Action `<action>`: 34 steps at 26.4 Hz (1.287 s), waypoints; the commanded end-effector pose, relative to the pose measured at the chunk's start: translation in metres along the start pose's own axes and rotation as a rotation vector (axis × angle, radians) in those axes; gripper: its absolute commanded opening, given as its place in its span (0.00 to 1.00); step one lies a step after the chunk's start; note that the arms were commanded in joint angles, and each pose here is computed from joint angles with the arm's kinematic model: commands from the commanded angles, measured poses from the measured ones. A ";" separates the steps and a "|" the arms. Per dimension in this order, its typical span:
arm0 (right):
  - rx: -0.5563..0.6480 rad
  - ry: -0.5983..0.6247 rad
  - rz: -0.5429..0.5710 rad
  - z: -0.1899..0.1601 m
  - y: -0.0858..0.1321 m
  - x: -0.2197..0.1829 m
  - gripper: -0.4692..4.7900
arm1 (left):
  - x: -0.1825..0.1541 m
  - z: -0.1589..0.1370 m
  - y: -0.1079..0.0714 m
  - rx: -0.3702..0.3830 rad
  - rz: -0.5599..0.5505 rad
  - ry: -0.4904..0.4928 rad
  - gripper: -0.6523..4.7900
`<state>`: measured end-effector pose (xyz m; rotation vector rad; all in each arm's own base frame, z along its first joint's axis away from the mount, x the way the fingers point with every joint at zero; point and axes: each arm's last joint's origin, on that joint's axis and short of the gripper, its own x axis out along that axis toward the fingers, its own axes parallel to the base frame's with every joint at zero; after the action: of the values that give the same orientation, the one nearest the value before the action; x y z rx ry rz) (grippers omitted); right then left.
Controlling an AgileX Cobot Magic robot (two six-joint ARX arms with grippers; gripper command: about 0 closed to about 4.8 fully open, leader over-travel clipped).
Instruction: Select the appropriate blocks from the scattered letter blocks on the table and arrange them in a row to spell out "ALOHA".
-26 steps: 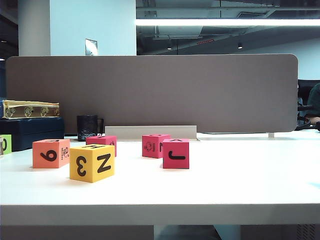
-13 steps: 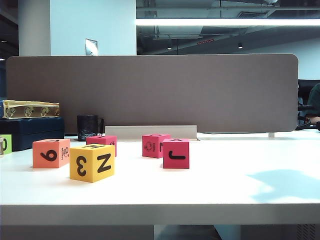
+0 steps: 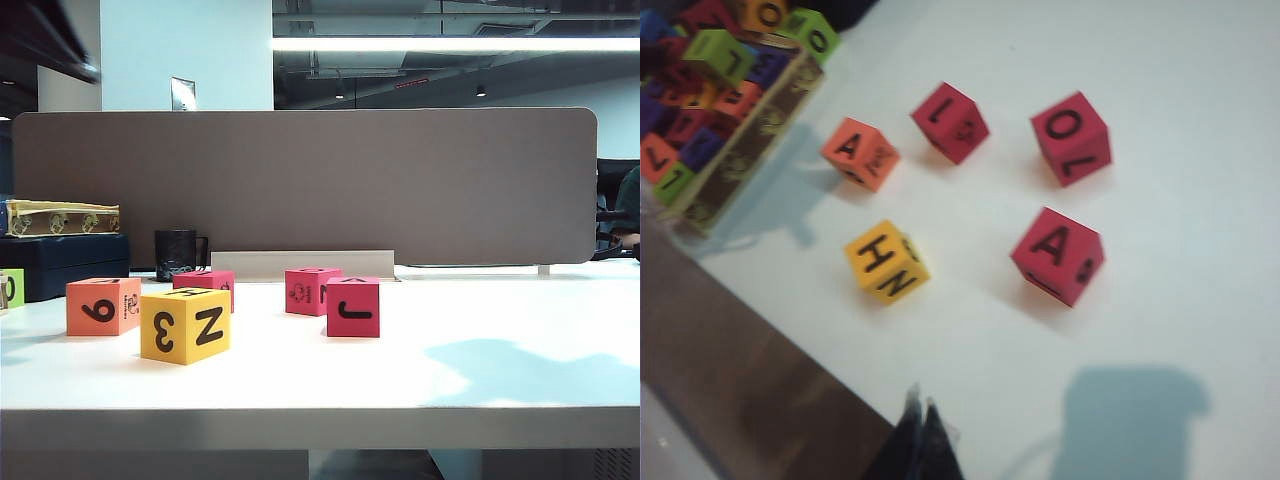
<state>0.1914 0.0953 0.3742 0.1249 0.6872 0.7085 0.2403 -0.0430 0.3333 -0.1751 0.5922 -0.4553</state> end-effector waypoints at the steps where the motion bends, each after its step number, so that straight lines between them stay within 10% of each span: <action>1: -0.041 0.000 0.029 0.002 0.014 -0.001 0.08 | 0.022 0.010 0.002 0.026 0.016 0.044 0.11; 15: -0.042 0.235 -0.048 -0.012 0.017 0.050 0.08 | 0.134 0.051 0.015 0.032 0.088 0.261 0.13; 26: -0.050 0.246 -0.085 -0.012 0.015 0.054 0.08 | 0.171 0.038 0.017 0.083 0.106 0.313 0.37; 31: -0.051 0.261 -0.085 -0.014 0.016 0.054 0.08 | 0.186 0.028 0.011 0.111 0.119 0.349 0.75; 34: -0.046 0.281 -0.089 -0.016 0.015 0.054 0.08 | 0.194 0.022 0.010 0.121 0.140 0.363 0.78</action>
<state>0.2038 0.1395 0.3359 -0.0454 0.9413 0.6605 0.3967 -0.1231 0.2515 0.0575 0.9425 -0.3973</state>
